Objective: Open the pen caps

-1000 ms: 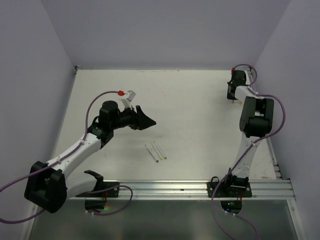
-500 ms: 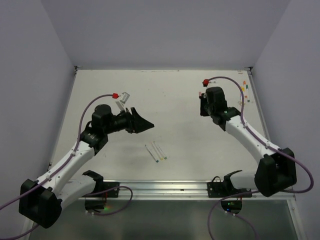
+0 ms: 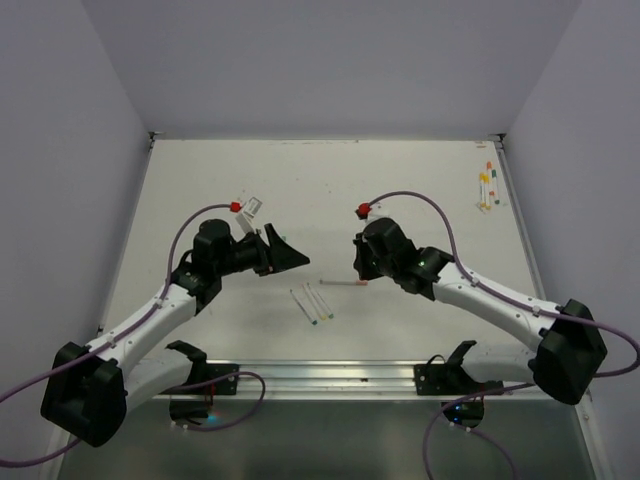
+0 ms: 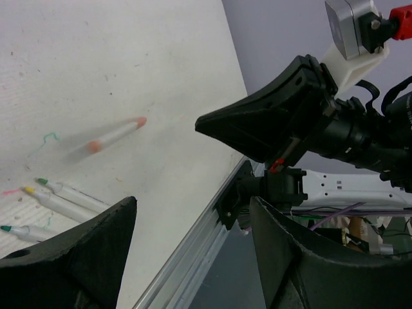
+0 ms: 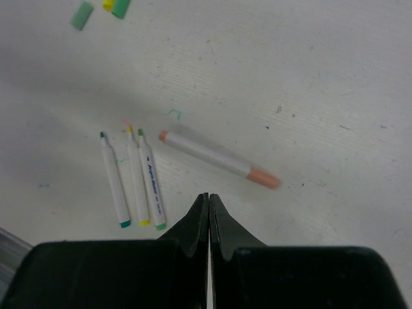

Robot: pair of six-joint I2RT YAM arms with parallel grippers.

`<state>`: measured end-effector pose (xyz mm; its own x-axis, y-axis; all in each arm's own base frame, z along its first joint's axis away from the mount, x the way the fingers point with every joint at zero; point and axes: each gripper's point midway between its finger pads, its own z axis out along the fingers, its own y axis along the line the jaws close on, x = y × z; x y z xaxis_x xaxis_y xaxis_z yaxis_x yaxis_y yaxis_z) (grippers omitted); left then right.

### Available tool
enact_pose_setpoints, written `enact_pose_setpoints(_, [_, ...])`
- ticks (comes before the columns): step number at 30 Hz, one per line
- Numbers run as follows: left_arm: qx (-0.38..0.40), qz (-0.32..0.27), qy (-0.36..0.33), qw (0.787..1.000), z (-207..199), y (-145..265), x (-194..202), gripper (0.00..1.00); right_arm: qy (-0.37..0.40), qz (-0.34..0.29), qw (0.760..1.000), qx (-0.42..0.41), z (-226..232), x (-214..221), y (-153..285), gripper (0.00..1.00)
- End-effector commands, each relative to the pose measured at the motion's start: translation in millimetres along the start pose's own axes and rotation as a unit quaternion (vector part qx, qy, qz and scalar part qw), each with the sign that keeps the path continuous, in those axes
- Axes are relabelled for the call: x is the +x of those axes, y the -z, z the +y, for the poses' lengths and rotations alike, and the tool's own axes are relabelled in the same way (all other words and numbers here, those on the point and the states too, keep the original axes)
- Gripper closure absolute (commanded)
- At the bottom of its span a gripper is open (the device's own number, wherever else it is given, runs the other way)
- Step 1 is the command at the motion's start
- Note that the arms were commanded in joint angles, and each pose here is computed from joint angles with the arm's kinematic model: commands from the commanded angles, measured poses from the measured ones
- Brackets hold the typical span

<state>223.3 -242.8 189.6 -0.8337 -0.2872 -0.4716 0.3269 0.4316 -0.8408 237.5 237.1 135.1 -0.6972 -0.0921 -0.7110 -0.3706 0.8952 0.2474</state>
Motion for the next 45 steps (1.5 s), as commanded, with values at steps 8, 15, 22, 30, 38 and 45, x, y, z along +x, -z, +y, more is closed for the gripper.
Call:
enact_pose_setpoints(8, [-0.01,-0.002,0.001,1.0,11.8,-0.9,6.6,0.26,0.0,0.028,0.997,0.07,-13.3,-3.2,-39.5,0.95])
enact_pose_setpoints(15, [-0.016,0.005,-0.006,1.0,13.0,-0.4,7.8,0.26,-0.071,0.045,0.996,0.02,6.3,16.5,-51.1,0.71])
enact_pose_setpoints(22, [-0.011,0.007,-0.005,1.0,11.5,0.5,9.4,0.26,-0.152,0.084,0.985,0.012,19.0,34.3,-63.6,0.7])
enact_pose_setpoints(30, [-0.011,0.005,-0.01,1.0,9.6,3.8,10.0,0.26,-0.17,0.116,0.977,0.062,-1.4,66.3,-71.2,0.7])
enact_pose_setpoints(38, [-0.013,0.01,-0.007,1.0,12.4,1.6,11.2,0.26,-0.132,0.116,0.977,0.121,-23.3,65.8,-76.9,0.69])
enact_pose_setpoints(45, [-0.019,0.008,-0.008,1.0,14.7,2.2,11.4,0.26,-0.095,0.116,0.974,0.169,-42.0,55.7,-98.0,0.68])
